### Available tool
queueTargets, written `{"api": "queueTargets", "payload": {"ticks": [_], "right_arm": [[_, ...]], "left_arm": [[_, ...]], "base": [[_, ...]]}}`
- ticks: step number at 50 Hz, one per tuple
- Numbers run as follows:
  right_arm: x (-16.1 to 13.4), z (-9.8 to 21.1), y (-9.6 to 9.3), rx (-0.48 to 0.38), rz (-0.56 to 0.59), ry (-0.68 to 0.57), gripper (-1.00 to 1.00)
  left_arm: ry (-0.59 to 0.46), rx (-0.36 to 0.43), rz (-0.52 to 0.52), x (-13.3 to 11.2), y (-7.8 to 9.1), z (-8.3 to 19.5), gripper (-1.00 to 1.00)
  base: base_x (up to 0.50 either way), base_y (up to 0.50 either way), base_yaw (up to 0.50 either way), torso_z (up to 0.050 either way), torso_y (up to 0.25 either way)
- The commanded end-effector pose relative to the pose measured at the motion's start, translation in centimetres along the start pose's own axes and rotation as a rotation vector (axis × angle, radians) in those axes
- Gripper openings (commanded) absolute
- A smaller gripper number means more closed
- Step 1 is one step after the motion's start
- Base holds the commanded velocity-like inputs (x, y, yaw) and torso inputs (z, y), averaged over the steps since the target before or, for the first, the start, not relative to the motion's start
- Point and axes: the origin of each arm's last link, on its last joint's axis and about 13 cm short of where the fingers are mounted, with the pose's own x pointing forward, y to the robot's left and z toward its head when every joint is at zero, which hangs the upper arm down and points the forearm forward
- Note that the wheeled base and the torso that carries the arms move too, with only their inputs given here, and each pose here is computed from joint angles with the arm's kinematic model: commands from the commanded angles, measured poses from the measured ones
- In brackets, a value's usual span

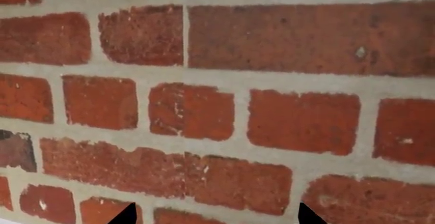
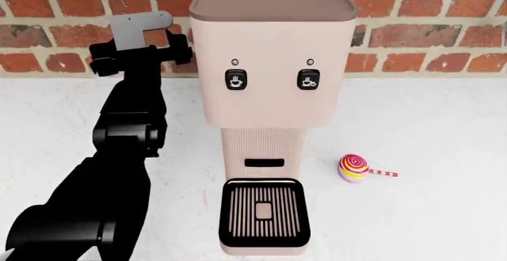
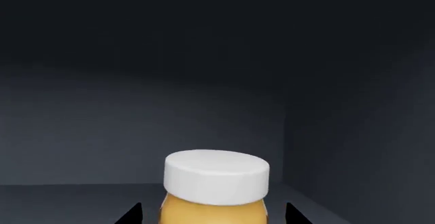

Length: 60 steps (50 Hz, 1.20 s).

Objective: Pick the bar and peanut butter from the counter and place them in the cabinets closest to them.

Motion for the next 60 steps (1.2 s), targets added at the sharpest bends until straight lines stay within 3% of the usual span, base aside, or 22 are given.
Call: {"api": "queueTargets", "payload": {"ticks": [1, 15, 29, 38, 60], "right_arm": [[-1.5, 1.1, 0.0, 0.007, 0.037, -0.037, 1.0], [-3.6, 2.2, -0.4, -0.004, 0.05, -0.057, 1.0], [-6.8, 2.1, -1.1, -0.002, 0.048, -0.074, 1.0], [-8.4, 2.2, -1.9, 0.049, 0.098, -0.055, 1.0], [-10.5, 1.6, -2.9, 0.098, 0.202, -0.1, 1.0]], "left_arm": [[-0.076, -0.053, -0.005, 0.6, 0.0, 2.1, 1.0], [-0.223, -0.046, -0.054, 1.2, 0.1, 6.0, 1.0], [-0.264, -0.001, -0.091, -5.7, 1.6, 9.6, 1.0], [-0.279, 0.047, -0.078, -8.4, 2.7, 10.1, 1.0], [-0.404, -0.002, -0.141, -15.9, 5.1, 12.3, 1.0]], "base": [[0.0, 0.0, 0.0, 0.0, 0.0], [0.0, 0.0, 0.0, 0.0, 0.0], [0.0, 0.0, 0.0, 0.0, 0.0], [0.0, 0.0, 0.0, 0.0, 0.0], [0.0, 0.0, 0.0, 0.0, 0.0]]}}
